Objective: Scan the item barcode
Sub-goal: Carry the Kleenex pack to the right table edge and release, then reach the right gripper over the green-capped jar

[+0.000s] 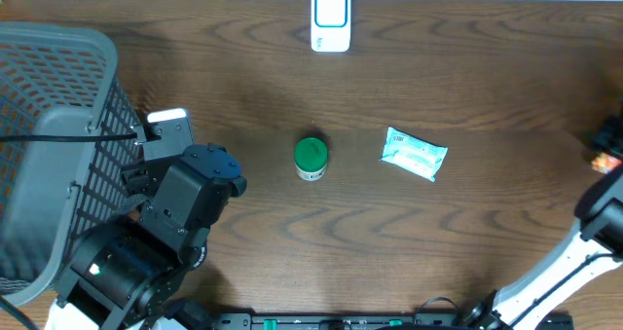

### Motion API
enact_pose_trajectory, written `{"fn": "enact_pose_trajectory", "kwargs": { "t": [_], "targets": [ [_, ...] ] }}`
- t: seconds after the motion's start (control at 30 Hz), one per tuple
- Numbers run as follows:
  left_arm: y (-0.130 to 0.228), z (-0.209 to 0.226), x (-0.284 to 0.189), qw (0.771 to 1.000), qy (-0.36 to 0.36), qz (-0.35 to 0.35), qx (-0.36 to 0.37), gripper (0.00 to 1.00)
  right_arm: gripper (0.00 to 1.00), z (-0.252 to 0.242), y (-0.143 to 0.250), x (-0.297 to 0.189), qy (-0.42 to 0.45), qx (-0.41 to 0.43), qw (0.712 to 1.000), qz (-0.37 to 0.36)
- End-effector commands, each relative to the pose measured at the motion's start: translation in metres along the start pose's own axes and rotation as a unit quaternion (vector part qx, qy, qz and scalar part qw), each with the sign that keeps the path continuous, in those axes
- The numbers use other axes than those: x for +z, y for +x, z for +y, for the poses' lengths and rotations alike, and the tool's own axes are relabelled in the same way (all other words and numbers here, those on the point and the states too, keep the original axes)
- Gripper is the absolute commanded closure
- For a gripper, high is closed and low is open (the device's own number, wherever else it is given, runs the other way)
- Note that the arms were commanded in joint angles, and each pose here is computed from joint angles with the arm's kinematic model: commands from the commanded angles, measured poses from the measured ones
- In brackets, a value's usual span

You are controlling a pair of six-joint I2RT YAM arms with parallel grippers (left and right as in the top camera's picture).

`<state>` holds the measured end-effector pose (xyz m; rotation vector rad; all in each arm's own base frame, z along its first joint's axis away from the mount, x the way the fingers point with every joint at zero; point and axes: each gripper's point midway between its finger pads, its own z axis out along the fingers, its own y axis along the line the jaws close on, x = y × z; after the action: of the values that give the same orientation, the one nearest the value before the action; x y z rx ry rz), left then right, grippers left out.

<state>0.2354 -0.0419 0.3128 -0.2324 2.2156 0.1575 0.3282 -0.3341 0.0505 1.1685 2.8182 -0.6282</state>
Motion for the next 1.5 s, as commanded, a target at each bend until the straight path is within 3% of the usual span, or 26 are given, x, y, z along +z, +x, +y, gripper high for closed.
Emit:
{"fn": "enact_pose_trajectory", "kwargs": {
  "t": [0.0, 0.03, 0.07, 0.1, 0.27, 0.43, 0.5, 0.6, 0.7, 0.93, 1.13, 1.23, 1.33, 1.47],
  "targets": [
    [0.0, 0.002, 0.0, 1.0, -0.003, -0.001, -0.005, 0.19, 0.35, -0.027, -0.005, 0.003, 0.0, 0.035, 0.999, -0.004],
    [0.0, 0.002, 0.0, 1.0, -0.003, -0.001, -0.005, 0.19, 0.23, -0.03, -0.005, 0.004, -0.004, 0.04, 0.999, -0.002],
    [0.0, 0.002, 0.0, 1.0, -0.003, -0.001, -0.005, 0.19, 0.03, -0.031, -0.005, 0.004, -0.012, 0.044, 0.999, 0.0],
    [0.0, 0.002, 0.0, 1.0, -0.003, -0.001, -0.005, 0.19, 0.01, -0.031, -0.005, 0.004, -0.023, 0.048, 0.999, 0.001],
    [0.0, 0.002, 0.0, 1.0, -0.003, -0.001, -0.005, 0.18, 0.01, -0.019, -0.011, -0.03, -0.088, 0.049, 0.995, -0.007],
    [0.0, 0.002, 0.0, 1.0, -0.003, -0.001, -0.005, 0.19, 0.01, 0.021, -0.017, -0.142, -0.243, 0.029, 0.967, -0.072],
    [0.0, 0.002, 0.0, 1.0, -0.003, -0.001, -0.005, 0.19, 0.01, 0.045, -0.01, -0.199, -0.322, 0.015, 0.941, -0.104],
    [0.0, 0.002, 0.0, 1.0, -0.003, -0.001, -0.005, 0.19, 0.01, 0.081, 0.014, -0.282, -0.423, -0.036, 0.894, -0.147],
    [0.0, 0.002, 0.0, 1.0, -0.003, -0.001, -0.005, 0.19, 0.01, 0.109, 0.047, -0.342, -0.463, -0.095, 0.862, -0.183],
    [0.0, 0.002, 0.0, 1.0, -0.003, -0.001, -0.005, 0.19, 0.01, 0.169, 0.137, -0.416, -0.49, -0.229, 0.816, -0.205],
    [0.0, 0.002, 0.0, 1.0, -0.003, -0.001, -0.005, 0.19, 0.01, 0.243, 0.207, -0.435, -0.514, -0.341, 0.766, -0.183],
    [0.0, 0.002, 0.0, 1.0, -0.003, -0.001, -0.005, 0.19, 0.01, 0.284, 0.23, -0.429, -0.509, -0.378, 0.754, -0.173],
    [0.0, 0.002, 0.0, 1.0, -0.003, -0.001, -0.005, 0.19, 0.01, 0.322, 0.234, -0.404, -0.463, -0.385, 0.779, -0.177],
    [0.0, 0.002, 0.0, 1.0, -0.003, -0.001, -0.005, 0.19, 0.01, 0.358, 0.232, -0.342, -0.372, -0.358, 0.844, -0.148]
  ]
}}
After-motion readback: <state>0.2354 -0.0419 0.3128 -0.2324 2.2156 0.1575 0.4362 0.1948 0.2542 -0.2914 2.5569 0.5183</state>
